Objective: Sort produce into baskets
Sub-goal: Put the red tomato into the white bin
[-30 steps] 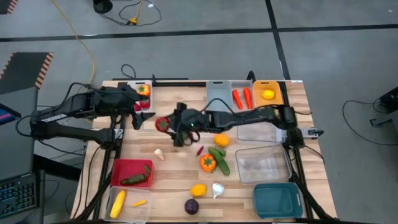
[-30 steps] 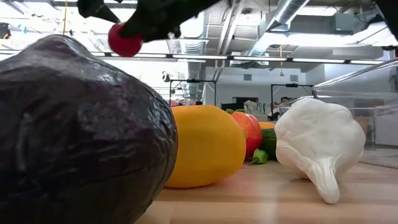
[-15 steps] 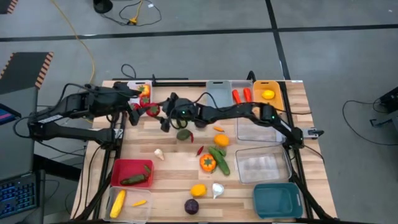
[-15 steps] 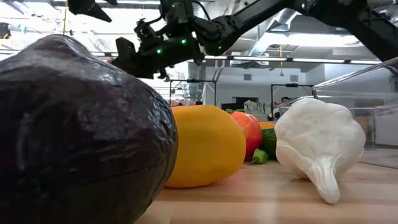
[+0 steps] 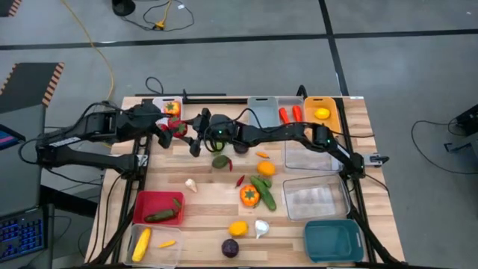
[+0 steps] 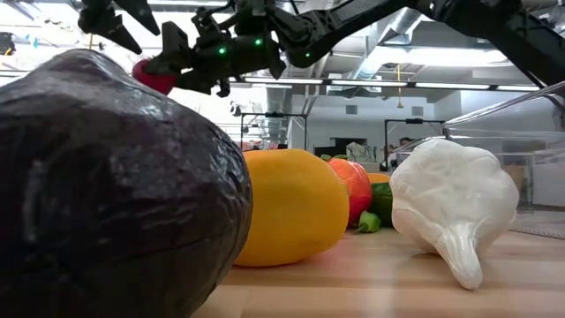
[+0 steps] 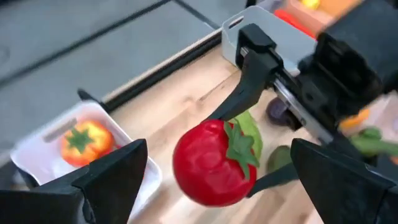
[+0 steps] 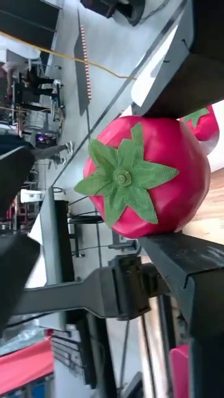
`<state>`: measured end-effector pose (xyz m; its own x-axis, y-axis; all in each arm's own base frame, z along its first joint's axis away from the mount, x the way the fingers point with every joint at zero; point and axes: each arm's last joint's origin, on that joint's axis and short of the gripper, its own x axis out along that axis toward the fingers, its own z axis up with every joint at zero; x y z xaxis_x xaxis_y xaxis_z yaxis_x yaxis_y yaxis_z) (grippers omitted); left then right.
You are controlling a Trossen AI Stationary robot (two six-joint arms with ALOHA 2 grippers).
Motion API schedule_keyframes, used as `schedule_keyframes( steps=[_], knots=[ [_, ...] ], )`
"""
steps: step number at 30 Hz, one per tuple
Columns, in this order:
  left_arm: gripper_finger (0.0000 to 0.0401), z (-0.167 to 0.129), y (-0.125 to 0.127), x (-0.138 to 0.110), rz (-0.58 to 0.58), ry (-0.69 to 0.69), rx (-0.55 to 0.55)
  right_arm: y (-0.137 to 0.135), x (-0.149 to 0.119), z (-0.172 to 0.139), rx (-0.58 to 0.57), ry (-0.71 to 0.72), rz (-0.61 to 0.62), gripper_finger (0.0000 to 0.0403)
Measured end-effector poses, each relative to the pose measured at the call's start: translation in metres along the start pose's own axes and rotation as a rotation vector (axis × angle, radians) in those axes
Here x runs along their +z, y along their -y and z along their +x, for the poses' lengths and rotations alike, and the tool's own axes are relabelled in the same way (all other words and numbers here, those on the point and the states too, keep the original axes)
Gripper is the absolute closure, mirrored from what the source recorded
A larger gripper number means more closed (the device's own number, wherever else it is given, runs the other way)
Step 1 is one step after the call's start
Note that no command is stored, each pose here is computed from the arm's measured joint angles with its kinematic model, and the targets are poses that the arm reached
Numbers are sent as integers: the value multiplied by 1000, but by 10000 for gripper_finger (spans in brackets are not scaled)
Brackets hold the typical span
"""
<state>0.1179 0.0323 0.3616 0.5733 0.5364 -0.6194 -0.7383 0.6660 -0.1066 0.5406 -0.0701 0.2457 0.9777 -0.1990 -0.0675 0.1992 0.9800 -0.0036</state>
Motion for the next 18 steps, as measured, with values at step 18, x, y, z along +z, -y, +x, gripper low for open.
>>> schedule_keyframes(
  steps=[18],
  knots=[
    [17,5,3,-9,-200,-188,-63,-43,13,-6,-26,144,-290,97]
  ],
)
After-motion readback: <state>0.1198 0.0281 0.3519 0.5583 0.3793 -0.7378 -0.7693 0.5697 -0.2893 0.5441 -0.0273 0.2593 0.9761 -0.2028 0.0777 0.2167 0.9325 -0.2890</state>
